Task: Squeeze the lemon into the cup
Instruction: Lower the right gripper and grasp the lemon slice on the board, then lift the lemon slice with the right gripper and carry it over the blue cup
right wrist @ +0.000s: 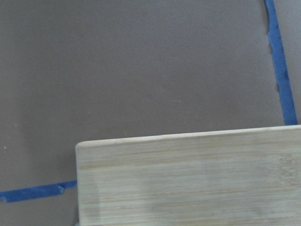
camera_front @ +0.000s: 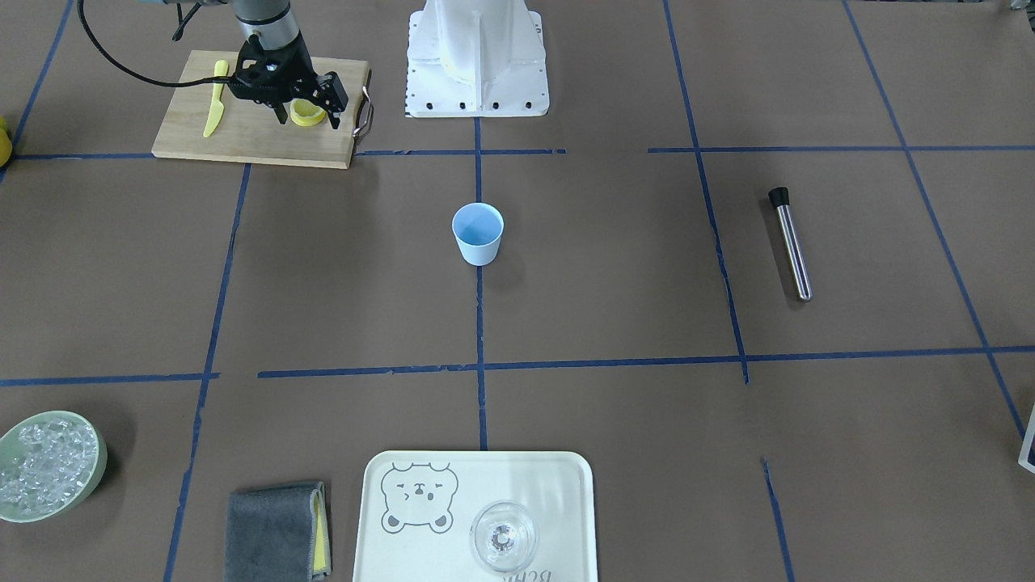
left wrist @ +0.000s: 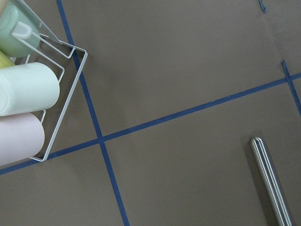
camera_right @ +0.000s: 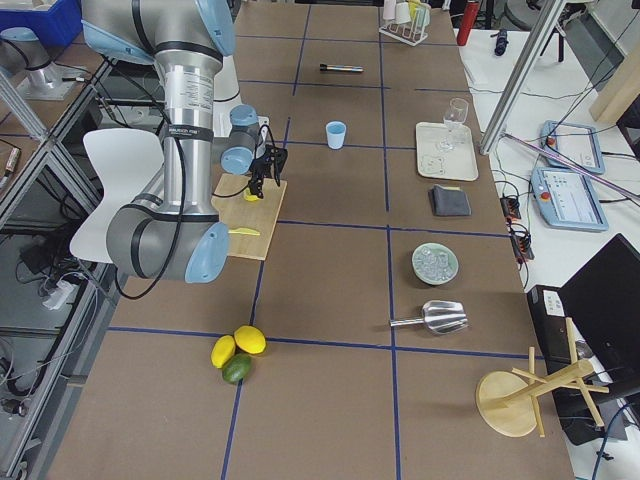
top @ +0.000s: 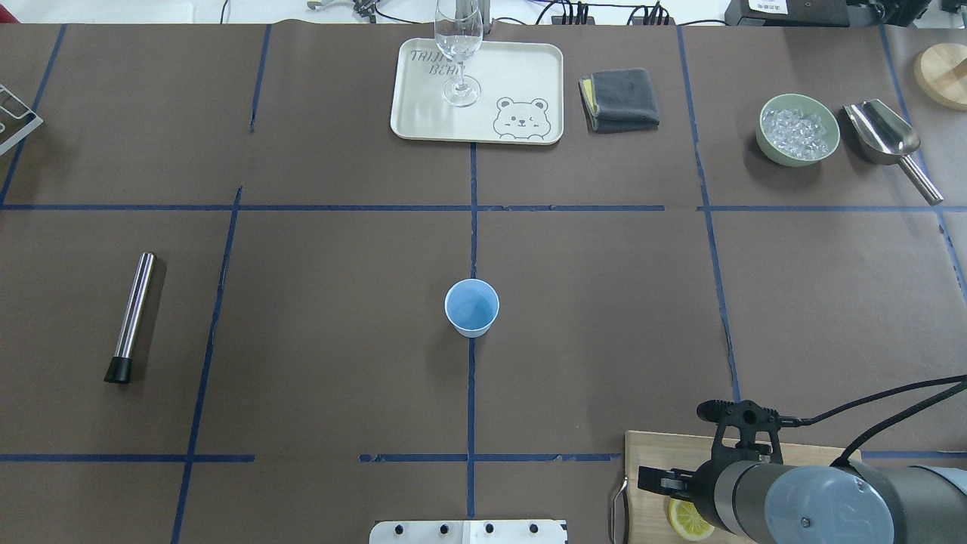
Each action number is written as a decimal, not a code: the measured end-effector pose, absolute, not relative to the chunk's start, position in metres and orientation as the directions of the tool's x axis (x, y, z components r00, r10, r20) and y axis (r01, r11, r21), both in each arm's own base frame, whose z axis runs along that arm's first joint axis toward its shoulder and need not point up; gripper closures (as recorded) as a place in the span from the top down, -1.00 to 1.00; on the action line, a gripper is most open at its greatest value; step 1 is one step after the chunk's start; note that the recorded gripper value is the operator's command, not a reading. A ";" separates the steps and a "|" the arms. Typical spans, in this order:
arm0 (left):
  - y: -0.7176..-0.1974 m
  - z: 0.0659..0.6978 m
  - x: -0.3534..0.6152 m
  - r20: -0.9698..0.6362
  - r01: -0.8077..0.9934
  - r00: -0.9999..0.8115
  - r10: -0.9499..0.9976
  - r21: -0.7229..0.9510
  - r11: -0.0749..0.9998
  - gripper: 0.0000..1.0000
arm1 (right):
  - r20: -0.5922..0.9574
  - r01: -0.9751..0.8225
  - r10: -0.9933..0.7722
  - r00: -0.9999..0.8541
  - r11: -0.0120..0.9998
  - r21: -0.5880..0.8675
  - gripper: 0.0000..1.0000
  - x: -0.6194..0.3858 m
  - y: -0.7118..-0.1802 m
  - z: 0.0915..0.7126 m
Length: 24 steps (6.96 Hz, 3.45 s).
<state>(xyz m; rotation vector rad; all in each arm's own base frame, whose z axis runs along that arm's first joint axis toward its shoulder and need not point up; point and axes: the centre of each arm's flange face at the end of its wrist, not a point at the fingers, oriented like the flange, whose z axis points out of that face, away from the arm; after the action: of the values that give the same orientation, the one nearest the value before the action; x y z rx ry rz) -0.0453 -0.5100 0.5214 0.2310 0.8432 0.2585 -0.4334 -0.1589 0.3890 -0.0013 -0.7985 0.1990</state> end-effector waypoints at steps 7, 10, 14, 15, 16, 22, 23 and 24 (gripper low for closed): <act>-0.507 0.510 -0.046 -0.702 -0.129 0.635 0.322 0.314 0.940 1.00 | 0.692 -0.126 0.148 0.706 0.989 -0.083 0.62 -0.434 -0.129 0.400; -0.507 0.509 -0.046 -0.702 -0.128 0.635 0.323 0.316 0.940 1.00 | 0.700 -0.134 0.162 0.696 0.986 -0.096 0.24 -0.433 -0.128 0.394; -0.504 0.508 -0.047 -0.701 -0.127 0.636 0.324 0.319 0.939 1.00 | 0.707 -0.135 0.166 0.687 0.986 -0.100 0.18 -0.428 -0.129 0.389; -0.498 0.507 -0.047 -0.701 -0.127 0.636 0.324 0.319 0.939 1.00 | 0.709 -0.134 0.166 0.685 0.986 -0.101 0.18 -0.424 -0.129 0.387; -0.494 0.505 -0.047 -0.702 -0.127 0.633 0.327 0.323 0.938 1.00 | 0.707 -0.135 0.166 0.688 0.986 -0.101 0.19 -0.417 -0.129 0.387; -0.487 0.505 -0.046 -0.710 -0.125 0.623 0.328 0.324 0.938 1.00 | 0.784 -0.213 0.226 0.578 0.969 -0.123 0.18 -0.400 -0.170 0.331; -0.487 0.505 -0.046 -0.710 -0.125 0.623 0.328 0.324 0.938 1.00 | 0.803 -0.244 0.245 0.544 0.961 -0.128 0.19 -0.410 -0.188 0.309; -0.487 0.505 -0.046 -0.710 -0.125 0.623 0.328 0.323 0.938 1.00 | 0.812 -0.274 0.270 0.517 0.951 -0.141 0.19 -0.426 -0.213 0.284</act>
<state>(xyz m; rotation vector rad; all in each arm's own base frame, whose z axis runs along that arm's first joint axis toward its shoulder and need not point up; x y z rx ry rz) -0.0464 -0.4867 0.5053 0.2534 0.8615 0.2631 -0.4258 -0.2126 0.2842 0.0050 -0.9743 0.3265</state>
